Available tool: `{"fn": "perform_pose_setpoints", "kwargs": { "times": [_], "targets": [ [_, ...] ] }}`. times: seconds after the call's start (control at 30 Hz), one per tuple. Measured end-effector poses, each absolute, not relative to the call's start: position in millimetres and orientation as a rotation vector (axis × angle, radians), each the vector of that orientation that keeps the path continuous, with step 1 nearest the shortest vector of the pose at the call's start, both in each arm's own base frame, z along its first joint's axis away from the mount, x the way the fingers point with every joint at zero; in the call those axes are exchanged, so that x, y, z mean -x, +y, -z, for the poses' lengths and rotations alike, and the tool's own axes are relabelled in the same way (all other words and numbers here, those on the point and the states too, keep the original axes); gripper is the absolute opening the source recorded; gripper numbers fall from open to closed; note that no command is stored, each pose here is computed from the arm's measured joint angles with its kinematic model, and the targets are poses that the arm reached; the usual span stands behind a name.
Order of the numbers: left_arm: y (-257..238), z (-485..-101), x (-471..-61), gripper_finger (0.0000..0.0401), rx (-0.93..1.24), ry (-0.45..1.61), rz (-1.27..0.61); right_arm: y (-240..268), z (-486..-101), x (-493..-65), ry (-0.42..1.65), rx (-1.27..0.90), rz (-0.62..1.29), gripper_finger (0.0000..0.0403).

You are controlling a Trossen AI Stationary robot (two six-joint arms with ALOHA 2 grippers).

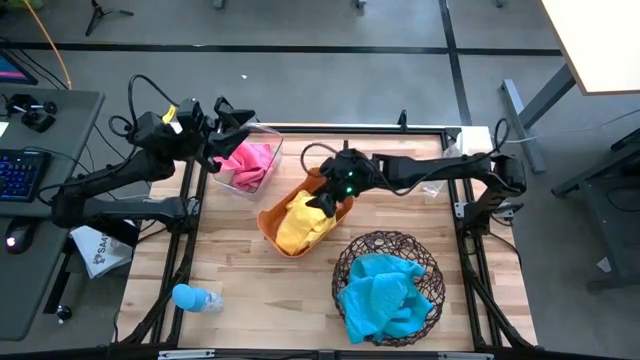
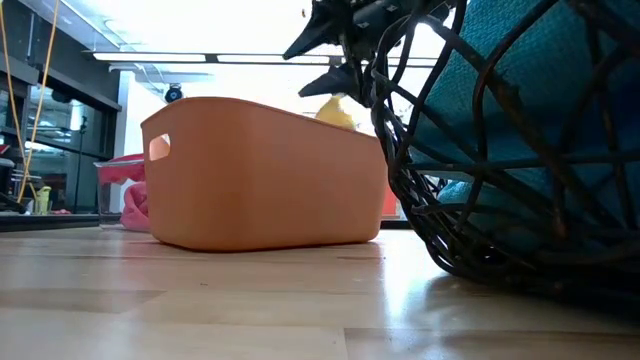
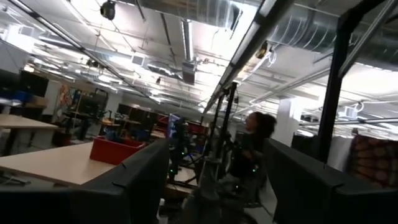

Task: Sort microfiber towel by color & place in baskets
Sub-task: Return to Home Position

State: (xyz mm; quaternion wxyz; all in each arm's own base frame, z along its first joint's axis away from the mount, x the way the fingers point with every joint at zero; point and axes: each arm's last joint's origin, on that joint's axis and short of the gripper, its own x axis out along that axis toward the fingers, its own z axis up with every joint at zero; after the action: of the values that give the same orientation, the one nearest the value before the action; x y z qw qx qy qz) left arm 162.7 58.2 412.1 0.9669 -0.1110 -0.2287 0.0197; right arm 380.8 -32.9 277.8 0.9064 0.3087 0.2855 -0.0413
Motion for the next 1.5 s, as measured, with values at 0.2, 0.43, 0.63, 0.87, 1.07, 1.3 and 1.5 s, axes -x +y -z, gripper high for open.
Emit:
{"fn": "perform_pose_setpoints", "kwargs": {
  "times": [0.2,0.43,0.63,0.87,1.07,1.3,1.5],
  "targets": [
    [54.5,-408.8,-166.8,0.0248,0.214,-0.429,-0.042,-48.7,-311.5,-357.2,0.536,-0.704,-0.01,0.0314],
    [48.8,-390.6,-187.1,0.0238,0.213,-0.394,-0.012,-42.9,-357.7,-293.5,0.555,-0.525,0.06,0.0267],
    [32.4,-347.0,-193.3,0.0189,0.294,-0.436,0.046,-32.4,-372.5,-228.0,0.718,-0.396,0.194,0.0112],
    [18.7,-290.7,-173.9,0.0069,0.327,-0.475,-0.088,-25.3,-361.5,-182.2,0.686,-0.445,0.2,0.0023],
    [17.1,-261.3,-147.3,0.001,0.34,-0.481,-0.143,-19.9,-329.7,-153.3,0.596,-0.586,0.204,0.0003],
    [16.0,-224.4,-121.4,0.0001,0.363,-0.494,-0.175,-16.9,-320.9,-133.9,0.353,-0.716,0.168,0.0002],
    [15.3,-205.1,-114.0,0.0,0.416,-0.42,-0.177,-16.6,-331.8,-125.2,0.168,-0.721,0.146,0.0001]
  ]
}}
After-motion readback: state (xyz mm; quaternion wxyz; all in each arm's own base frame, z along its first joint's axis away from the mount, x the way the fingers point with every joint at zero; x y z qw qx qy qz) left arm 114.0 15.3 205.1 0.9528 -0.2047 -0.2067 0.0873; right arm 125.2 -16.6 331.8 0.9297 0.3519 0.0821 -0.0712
